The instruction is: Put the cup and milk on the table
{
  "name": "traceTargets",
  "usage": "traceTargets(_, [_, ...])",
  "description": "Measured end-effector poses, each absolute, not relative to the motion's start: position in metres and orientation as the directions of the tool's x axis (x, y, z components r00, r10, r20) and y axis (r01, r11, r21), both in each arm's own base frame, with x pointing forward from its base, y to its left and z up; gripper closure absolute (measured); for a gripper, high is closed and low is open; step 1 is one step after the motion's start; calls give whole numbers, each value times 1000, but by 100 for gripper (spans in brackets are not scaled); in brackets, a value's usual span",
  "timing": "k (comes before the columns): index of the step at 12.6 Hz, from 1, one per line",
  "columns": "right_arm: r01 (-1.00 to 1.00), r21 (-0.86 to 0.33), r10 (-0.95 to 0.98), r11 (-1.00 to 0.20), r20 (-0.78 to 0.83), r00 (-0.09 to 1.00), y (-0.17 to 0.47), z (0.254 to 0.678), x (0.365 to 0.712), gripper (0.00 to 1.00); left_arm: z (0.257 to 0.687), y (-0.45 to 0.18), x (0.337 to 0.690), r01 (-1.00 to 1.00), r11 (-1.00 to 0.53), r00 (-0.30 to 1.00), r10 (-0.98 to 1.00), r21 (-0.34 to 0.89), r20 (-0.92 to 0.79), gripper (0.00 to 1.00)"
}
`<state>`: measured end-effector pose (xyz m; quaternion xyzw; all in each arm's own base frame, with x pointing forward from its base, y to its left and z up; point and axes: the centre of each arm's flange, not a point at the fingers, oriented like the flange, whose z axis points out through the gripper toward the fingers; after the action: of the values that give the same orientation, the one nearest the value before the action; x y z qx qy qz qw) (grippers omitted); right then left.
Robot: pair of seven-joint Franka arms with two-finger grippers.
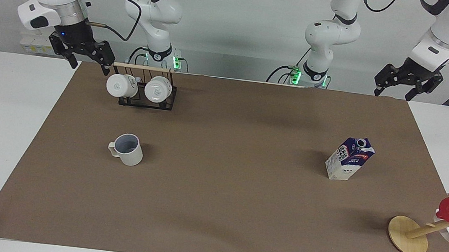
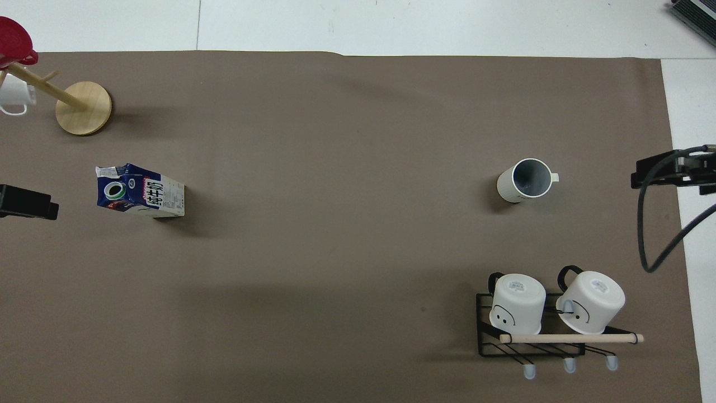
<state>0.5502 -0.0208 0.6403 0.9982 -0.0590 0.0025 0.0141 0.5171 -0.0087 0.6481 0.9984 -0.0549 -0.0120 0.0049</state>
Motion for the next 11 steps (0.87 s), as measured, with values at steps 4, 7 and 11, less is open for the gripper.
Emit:
traceTargets(4, [-118,28,-118,-993,7,993,-21,640,550,0,649,-8,517,-108,-994,994,-108,11,-22,0])
traceTargets(7, [-118,28,-118,-993,7,993,-21,640,550,0,650,-9,517,-110,-994,994,-111,12,-19,0])
traceTargets(11, [-118,28,-117,-993,7,993,-21,640,550,0,651,-6,517,-109,-994,994,-110,19,-16,0])
